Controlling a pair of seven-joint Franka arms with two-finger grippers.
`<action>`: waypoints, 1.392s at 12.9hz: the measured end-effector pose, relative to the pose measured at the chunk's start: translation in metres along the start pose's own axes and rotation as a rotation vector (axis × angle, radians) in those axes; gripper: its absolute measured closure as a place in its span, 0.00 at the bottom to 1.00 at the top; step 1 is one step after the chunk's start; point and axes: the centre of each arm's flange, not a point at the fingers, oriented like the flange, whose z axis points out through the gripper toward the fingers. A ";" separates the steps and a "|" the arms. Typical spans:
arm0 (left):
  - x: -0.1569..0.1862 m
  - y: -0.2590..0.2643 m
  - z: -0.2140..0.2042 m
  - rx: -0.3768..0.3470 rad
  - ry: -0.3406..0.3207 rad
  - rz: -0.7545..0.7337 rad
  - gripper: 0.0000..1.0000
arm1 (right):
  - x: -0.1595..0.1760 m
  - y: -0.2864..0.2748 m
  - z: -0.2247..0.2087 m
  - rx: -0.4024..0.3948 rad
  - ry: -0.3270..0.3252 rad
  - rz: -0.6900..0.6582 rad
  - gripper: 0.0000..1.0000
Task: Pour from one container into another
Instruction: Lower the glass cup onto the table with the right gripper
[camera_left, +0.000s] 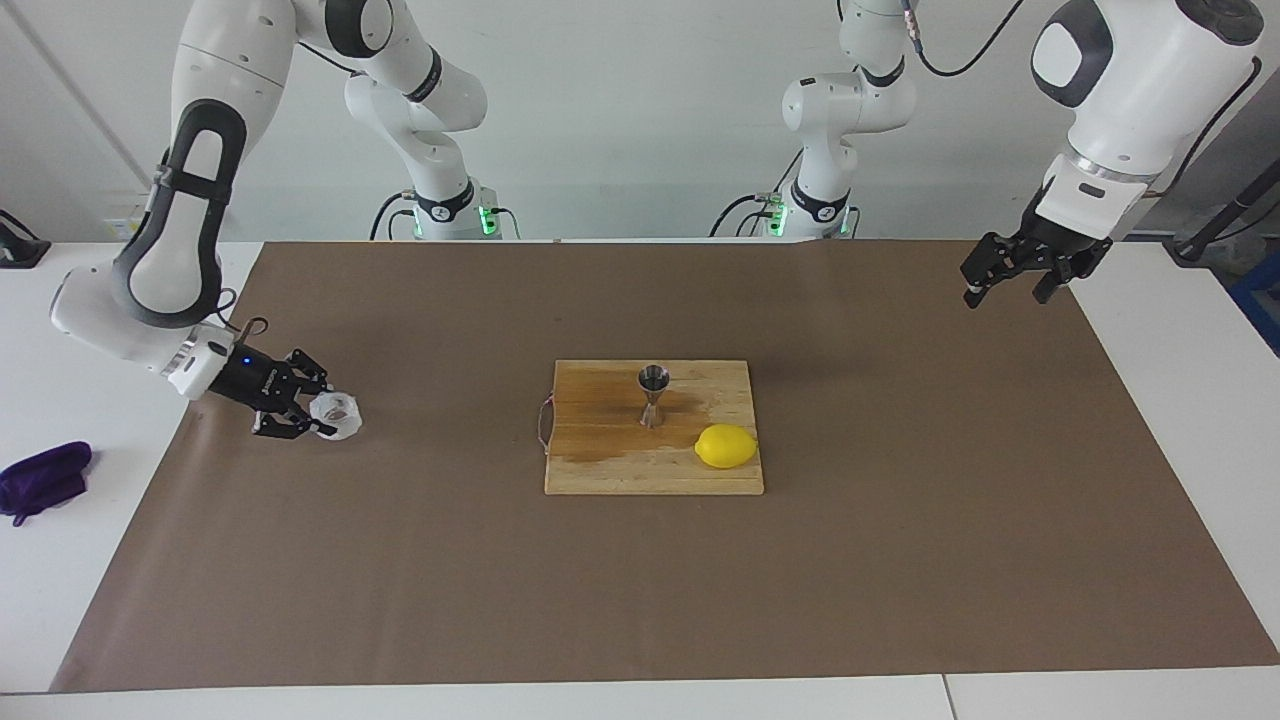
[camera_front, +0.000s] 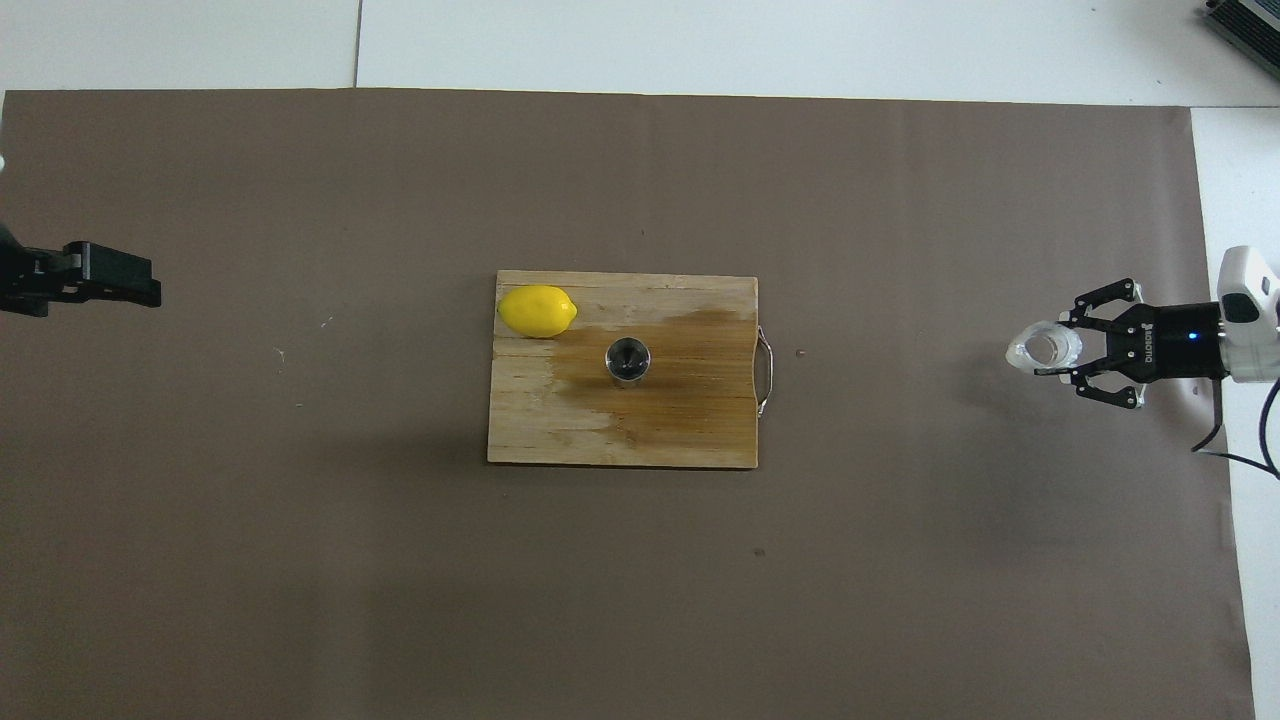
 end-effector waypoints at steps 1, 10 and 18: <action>0.000 0.000 0.000 0.000 0.000 0.000 0.00 | -0.001 -0.001 0.000 -0.001 -0.001 0.002 0.50; 0.000 0.000 0.000 0.000 0.000 0.000 0.00 | -0.011 -0.004 0.000 -0.040 -0.046 0.020 0.22; 0.000 0.000 0.000 0.000 0.000 0.000 0.00 | 0.088 0.001 -0.075 -0.090 -0.092 0.269 0.00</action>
